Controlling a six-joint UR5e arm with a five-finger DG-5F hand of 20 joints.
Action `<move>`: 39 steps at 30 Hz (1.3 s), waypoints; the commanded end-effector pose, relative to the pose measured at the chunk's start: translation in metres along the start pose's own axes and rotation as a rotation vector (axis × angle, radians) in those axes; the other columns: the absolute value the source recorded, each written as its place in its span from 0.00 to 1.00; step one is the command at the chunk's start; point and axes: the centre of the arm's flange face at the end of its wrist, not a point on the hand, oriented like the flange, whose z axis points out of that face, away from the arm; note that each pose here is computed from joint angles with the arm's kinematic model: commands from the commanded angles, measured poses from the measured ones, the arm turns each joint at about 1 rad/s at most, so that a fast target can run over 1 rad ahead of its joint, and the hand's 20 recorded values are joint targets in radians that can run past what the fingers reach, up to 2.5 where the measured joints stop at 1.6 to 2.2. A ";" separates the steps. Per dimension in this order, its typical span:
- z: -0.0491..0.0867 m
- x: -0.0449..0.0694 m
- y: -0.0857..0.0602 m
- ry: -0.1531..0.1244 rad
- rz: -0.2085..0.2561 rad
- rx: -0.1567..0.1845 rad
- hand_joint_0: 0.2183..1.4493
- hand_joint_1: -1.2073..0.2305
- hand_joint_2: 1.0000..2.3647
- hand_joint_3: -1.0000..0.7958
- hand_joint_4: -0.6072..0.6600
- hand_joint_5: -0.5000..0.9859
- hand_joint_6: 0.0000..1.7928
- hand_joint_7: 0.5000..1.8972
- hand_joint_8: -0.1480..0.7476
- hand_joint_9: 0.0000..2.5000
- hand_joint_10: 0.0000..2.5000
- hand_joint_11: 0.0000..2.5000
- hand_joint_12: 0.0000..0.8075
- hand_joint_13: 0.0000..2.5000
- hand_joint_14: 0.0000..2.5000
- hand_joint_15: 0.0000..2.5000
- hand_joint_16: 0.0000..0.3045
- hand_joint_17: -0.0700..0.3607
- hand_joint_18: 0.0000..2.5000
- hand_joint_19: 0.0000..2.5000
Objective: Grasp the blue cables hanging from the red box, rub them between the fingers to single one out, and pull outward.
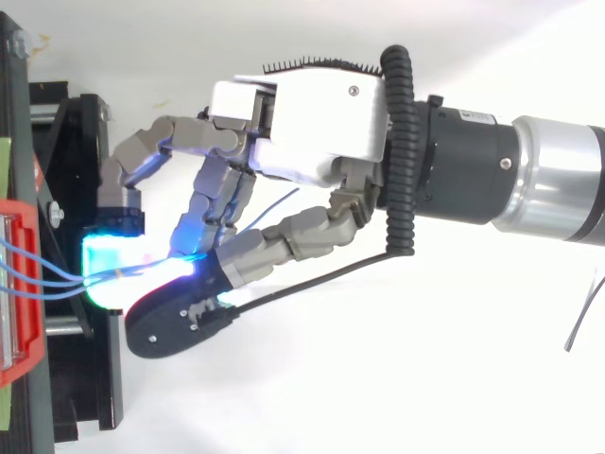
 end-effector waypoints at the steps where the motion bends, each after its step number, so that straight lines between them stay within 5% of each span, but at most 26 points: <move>1: 0.000 -0.001 -0.001 -0.001 -0.001 0.004 0.34 0.24 0.00 0.30 0.54 0.23 0.50 0.28 0.45 0.52 0.01 0.57 0.42 0.53 0.01 0.44 0.17 0.43 0.37 0.28; 11: 0.001 0.001 0.005 0.001 -0.007 0.003 0.28 0.37 0.00 0.28 0.55 0.23 0.48 0.28 0.46 0.54 0.01 0.57 0.43 0.54 0.01 0.43 0.17 0.44 0.37 0.28; 17: 0.000 0.001 0.004 0.001 -0.009 0.016 0.31 0.35 0.01 0.51 0.54 0.24 0.51 0.36 0.51 0.56 0.00 0.57 0.48 0.55 0.01 0.42 0.20 0.48 0.40 0.27; 21: -0.001 0.000 0.004 0.001 -0.010 0.021 0.32 0.31 0.01 0.57 0.46 0.24 0.52 0.34 0.52 0.55 0.00 0.58 0.49 0.55 0.01 0.42 0.20 0.49 0.40 0.26; 25: -0.001 0.001 0.004 0.001 -0.010 0.021 0.34 0.24 0.02 0.52 0.46 0.23 0.52 0.34 0.45 0.52 0.00 0.58 0.44 0.52 0.01 0.43 0.18 0.45 0.37 0.28; 29: -0.001 0.001 0.004 0.004 -0.011 0.021 0.36 0.20 0.01 0.35 0.50 0.23 0.52 0.32 0.44 0.52 0.00 0.59 0.42 0.51 0.01 0.43 0.17 0.43 0.36 0.28; 39: -0.001 0.001 0.004 0.001 -0.010 0.021 0.26 0.32 0.00 0.28 0.53 0.25 0.50 0.35 0.46 0.57 0.01 0.60 0.44 0.53 0.01 0.43 0.17 0.44 0.37 0.28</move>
